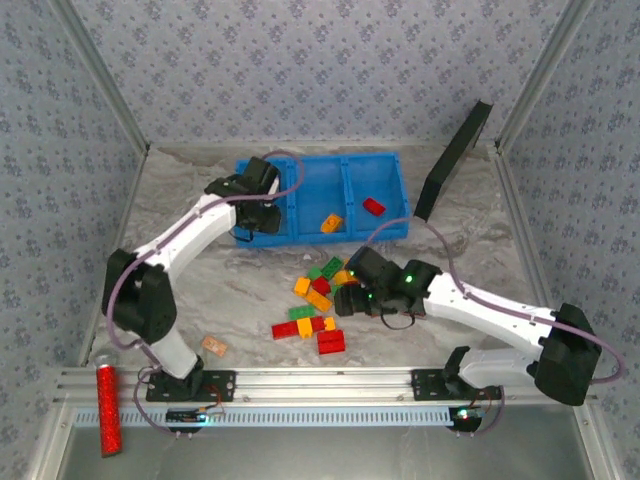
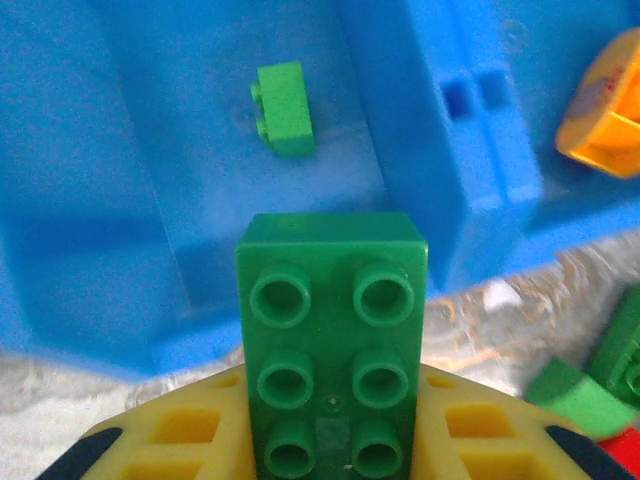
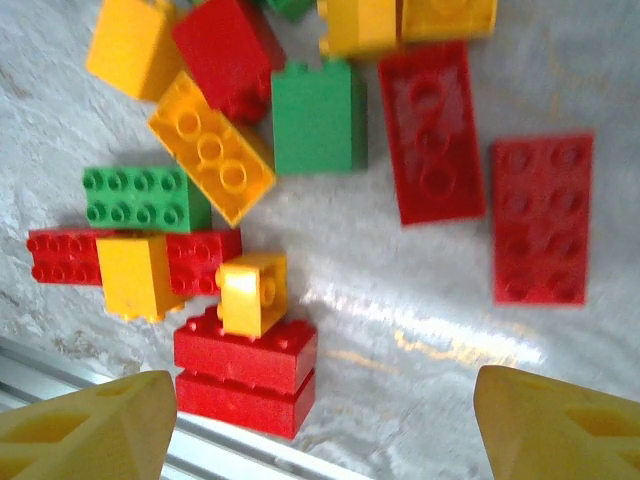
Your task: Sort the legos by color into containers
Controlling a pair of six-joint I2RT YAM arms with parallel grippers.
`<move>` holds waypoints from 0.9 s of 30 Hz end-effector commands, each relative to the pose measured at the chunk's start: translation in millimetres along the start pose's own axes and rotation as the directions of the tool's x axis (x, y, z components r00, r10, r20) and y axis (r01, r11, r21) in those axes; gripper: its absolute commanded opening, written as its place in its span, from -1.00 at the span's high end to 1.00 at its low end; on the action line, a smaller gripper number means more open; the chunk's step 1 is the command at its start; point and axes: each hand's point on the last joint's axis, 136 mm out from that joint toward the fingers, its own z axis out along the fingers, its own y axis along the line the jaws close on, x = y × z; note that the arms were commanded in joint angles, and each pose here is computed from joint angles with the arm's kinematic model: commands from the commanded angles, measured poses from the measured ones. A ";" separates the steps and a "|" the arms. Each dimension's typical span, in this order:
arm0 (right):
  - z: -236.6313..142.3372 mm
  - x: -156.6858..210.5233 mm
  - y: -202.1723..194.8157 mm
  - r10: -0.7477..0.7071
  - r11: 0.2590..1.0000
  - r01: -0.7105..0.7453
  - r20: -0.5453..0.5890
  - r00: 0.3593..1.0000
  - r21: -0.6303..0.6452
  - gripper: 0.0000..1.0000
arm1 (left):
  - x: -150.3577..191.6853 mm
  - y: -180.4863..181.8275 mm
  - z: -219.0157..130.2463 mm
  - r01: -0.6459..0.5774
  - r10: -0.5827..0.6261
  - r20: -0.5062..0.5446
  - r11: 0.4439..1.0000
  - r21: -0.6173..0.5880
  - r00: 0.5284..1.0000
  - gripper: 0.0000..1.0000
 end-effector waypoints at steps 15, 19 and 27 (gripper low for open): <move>34.3 60.4 36.7 0.120 0.991 -0.115 -0.085 0.989 0.061 -0.62 | -57.2 23.9 73.3 0.126 -0.125 -0.017 0.990 0.065 0.992 0.55; 43.3 66.0 42.0 0.098 0.992 -0.088 -0.103 0.990 0.096 -0.62 | -49.9 22.6 80.5 0.126 -0.124 -0.043 0.990 0.069 0.991 0.52; 61.0 73.0 43.7 0.063 0.988 -0.043 -0.133 0.989 0.150 -0.60 | -46.8 22.3 82.0 0.124 -0.121 -0.053 0.990 0.067 0.991 0.18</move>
